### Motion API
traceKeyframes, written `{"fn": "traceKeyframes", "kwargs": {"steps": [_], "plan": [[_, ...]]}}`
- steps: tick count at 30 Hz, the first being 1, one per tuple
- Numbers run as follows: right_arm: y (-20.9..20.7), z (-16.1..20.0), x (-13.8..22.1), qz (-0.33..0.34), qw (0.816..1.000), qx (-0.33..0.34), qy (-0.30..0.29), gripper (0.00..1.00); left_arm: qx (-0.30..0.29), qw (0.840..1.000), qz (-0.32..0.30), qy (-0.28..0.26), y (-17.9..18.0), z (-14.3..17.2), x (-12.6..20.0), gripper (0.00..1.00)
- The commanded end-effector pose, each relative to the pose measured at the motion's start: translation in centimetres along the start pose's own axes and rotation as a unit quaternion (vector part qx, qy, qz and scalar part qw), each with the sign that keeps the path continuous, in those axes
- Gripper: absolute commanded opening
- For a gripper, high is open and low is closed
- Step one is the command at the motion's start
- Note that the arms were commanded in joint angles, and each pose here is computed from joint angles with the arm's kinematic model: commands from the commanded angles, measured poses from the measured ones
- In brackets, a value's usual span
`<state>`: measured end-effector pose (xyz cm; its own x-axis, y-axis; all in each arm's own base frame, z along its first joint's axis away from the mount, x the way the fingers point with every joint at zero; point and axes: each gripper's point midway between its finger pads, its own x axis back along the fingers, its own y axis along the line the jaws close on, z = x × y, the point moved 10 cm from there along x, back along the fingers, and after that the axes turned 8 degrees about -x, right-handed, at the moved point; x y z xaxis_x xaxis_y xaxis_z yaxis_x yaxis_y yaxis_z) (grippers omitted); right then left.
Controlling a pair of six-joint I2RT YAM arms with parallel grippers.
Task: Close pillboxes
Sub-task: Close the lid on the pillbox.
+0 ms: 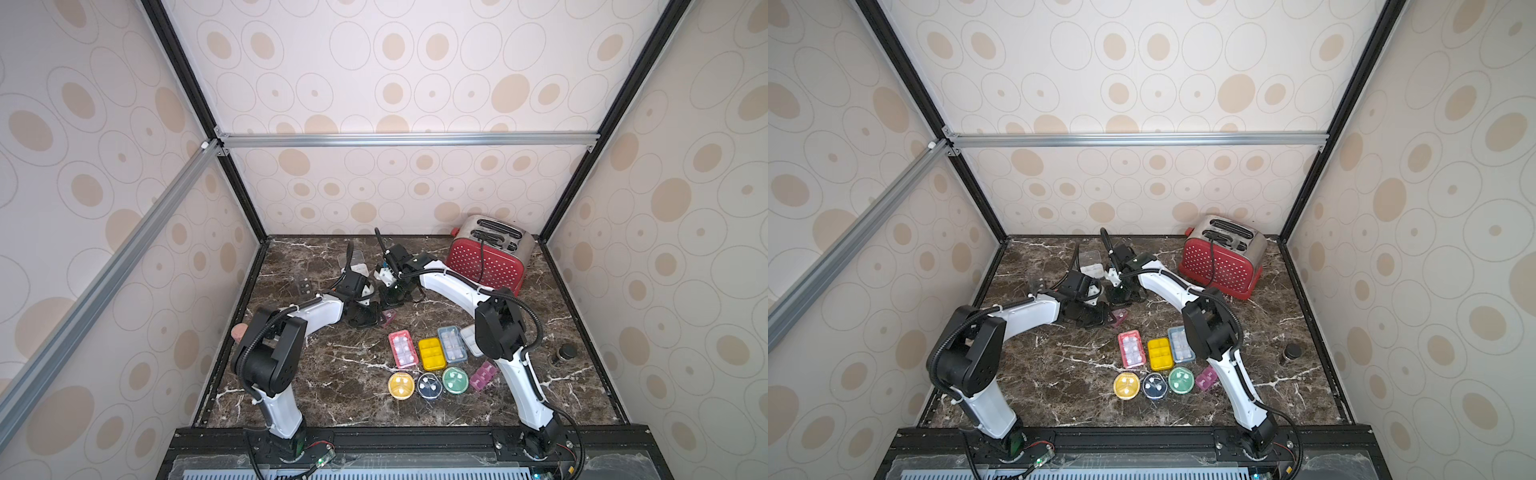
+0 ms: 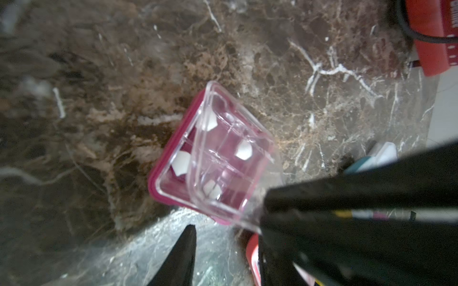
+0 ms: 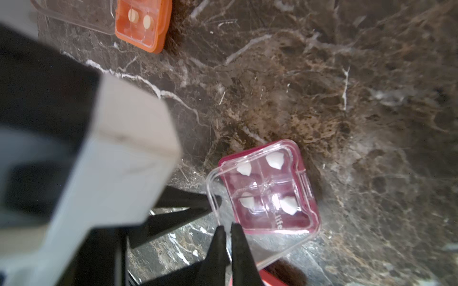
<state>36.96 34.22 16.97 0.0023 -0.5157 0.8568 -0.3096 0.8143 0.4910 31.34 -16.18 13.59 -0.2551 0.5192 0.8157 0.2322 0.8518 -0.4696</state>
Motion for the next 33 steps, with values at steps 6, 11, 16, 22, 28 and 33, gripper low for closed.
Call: {"fn": "traceKeyframes", "kwargs": {"steps": [6, 11, 16, 22, 28, 33], "plan": [[-0.4, -0.4, 0.6, 0.021, 1.0, -0.012, -0.012, 0.24, -0.018, 0.999, -0.004, -0.03, -1.1, 1.1, 4.0, 0.48], [-1.1, -0.6, 0.3, 0.042, 0.999, -0.02, -0.024, 0.29, -0.006, 0.995, -0.009, -0.102, -1.3, -0.5, 6.0, 0.66], [-1.5, -0.8, -0.7, 0.047, 0.999, -0.02, -0.016, 0.27, 0.008, 0.994, -0.031, -0.103, -0.2, -2.0, 5.0, 0.71], [-2.1, -0.5, -2.0, 0.044, 0.999, -0.022, 0.004, 0.28, 0.002, 0.994, -0.057, -0.096, 0.6, -2.6, 3.6, 0.72], [-2.3, -0.6, -2.1, 0.055, 0.998, -0.015, -0.002, 0.29, 0.006, 0.995, -0.068, -0.078, 1.5, -2.7, 1.9, 0.72], [-2.8, -0.4, -2.3, 0.077, 0.997, -0.006, 0.004, 0.44, 0.007, 0.995, -0.081, -0.06, 2.0, -2.5, 1.0, 0.66]]}}
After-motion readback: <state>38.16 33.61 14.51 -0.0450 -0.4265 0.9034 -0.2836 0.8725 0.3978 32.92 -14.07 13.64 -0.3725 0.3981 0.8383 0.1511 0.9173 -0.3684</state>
